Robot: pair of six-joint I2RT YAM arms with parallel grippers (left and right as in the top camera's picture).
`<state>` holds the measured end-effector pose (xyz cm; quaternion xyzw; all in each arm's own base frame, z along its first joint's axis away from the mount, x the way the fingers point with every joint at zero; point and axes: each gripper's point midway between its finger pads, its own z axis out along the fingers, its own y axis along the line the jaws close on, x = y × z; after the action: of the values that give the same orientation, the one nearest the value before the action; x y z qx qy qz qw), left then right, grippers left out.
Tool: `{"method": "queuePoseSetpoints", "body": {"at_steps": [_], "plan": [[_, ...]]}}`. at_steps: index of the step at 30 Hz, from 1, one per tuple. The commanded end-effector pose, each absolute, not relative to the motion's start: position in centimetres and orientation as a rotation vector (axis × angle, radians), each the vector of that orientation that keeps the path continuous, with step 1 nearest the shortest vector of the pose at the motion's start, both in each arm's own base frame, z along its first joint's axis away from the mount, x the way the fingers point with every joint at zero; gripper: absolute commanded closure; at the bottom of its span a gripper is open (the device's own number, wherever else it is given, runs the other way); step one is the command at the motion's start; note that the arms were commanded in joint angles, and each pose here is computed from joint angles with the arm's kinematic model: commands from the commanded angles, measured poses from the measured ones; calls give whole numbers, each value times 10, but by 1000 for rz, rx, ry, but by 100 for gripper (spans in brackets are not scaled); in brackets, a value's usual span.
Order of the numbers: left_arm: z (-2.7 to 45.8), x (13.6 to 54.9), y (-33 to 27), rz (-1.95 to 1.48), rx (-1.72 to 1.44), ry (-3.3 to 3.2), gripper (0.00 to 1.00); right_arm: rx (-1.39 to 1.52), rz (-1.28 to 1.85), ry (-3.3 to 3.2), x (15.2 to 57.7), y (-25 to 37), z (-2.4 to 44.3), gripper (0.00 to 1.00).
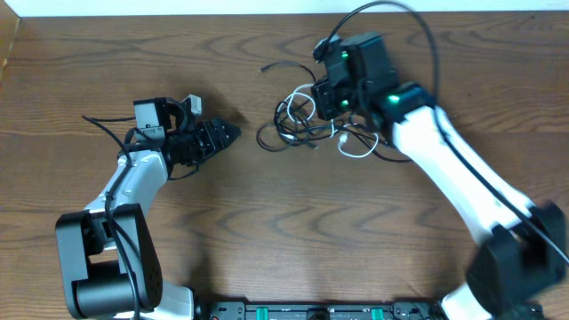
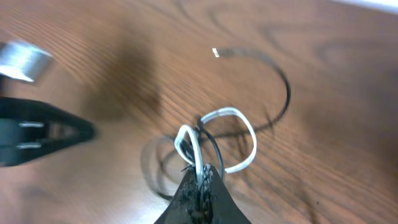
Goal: Untangle cables
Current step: 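Move the right gripper left over the cable pile and lower it, then pull the white cable out of the pile to the right with the right gripper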
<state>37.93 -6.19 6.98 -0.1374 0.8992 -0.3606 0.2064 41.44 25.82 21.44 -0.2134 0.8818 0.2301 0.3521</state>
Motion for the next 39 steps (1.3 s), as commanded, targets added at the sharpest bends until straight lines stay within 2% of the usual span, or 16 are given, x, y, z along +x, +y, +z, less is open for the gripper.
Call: {"method": "queuePoseSetpoints", "body": {"at_steps": [1, 7, 16, 24, 29, 39], "plan": [[69, 379, -63, -1004, -353, 2506, 29, -591, 685, 2182, 393, 260, 263, 99], [69, 379, -63, -1004, -353, 2506, 30, -714, 908, 1985, 342, 270, 336, 99], [69, 379, -63, -1005, -354, 2506, 29, -699, 931, 1854, 311, 252, 390, 99], [69, 379, -63, -1004, -354, 2506, 29, -469, 770, 1767, 296, 190, 442, 99], [69, 379, -63, -1004, -354, 2506, 29, -341, 625, 1742, 282, 152, 458, 99], [69, 379, -63, -1004, -354, 2506, 29, -172, 477, 1531, 239, 99, 515, 99]]}}
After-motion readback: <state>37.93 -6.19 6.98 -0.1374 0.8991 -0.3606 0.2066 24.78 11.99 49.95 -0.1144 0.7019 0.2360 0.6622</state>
